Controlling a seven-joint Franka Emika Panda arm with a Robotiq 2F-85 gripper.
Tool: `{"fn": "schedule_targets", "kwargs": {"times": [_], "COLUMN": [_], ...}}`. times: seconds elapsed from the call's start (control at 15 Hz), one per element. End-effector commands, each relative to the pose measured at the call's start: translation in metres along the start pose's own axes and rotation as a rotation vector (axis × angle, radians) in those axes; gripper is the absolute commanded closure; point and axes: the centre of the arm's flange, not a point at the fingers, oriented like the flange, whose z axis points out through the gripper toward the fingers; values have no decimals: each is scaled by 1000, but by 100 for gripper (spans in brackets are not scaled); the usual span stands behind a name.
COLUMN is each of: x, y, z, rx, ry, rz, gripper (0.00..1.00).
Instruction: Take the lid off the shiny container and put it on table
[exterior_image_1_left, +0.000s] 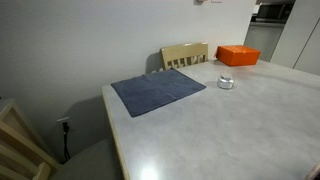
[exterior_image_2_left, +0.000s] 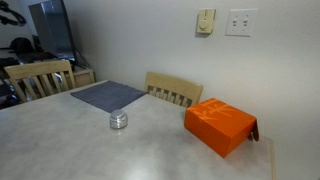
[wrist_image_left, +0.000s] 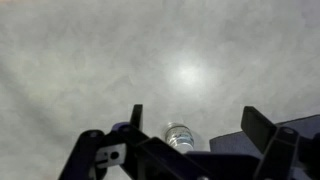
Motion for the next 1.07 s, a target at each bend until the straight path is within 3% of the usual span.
{"fn": "schedule_targets", "kwargs": {"times": [0.0, 0.67, 1.0], "x": [0, 76, 137], "y": [0, -27, -62], "z": [1, -9, 25], "rx": [0, -2, 16], "ry": [-1, -27, -33], "rz": [0, -117, -169], "gripper": [0, 0, 0]}}
